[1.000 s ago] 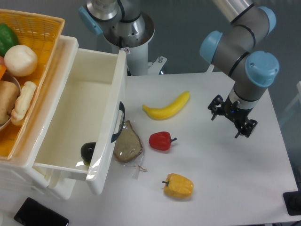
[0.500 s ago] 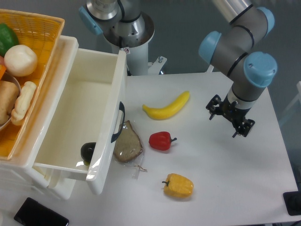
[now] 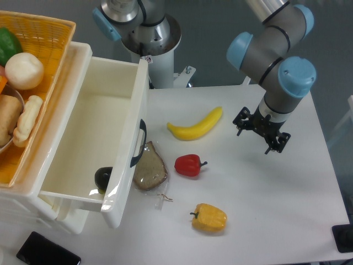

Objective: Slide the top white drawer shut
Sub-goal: 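Move the gripper down toward the open white drawer's front panel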

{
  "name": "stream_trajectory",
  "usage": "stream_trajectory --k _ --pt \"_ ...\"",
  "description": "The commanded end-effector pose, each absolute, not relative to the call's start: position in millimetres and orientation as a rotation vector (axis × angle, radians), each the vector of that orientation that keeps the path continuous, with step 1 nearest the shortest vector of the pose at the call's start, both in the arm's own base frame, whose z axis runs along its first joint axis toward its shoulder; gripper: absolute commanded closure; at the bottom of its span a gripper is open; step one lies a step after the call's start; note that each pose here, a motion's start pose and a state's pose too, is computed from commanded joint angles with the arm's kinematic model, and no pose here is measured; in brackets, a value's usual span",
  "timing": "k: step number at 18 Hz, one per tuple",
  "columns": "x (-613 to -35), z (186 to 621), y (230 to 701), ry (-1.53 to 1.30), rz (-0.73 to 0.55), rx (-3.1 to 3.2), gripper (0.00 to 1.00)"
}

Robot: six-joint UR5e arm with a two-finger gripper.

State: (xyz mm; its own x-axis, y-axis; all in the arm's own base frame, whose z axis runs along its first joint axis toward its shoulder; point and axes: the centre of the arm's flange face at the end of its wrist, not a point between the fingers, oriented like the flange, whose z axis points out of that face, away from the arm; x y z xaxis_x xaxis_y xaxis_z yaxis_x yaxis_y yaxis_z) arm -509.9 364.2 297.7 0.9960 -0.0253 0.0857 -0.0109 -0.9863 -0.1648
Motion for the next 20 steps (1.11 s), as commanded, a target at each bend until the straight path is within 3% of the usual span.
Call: stream_trajectory --k 4,5,8,11,20 --pt "-484 301 391 -0.217 -0.238 -2.942 0.79" --pt "-472 300 401 -0.249 -0.274 -2.951 0.84" --pt "-441 295 426 -0.231 -0.369 -2.98 0.87" --pt "-432 303 439 -0.243 -0.513 -2.85 1.0" --pt "-412 319 461 -0.246 -0.681 -2.741 1.0"
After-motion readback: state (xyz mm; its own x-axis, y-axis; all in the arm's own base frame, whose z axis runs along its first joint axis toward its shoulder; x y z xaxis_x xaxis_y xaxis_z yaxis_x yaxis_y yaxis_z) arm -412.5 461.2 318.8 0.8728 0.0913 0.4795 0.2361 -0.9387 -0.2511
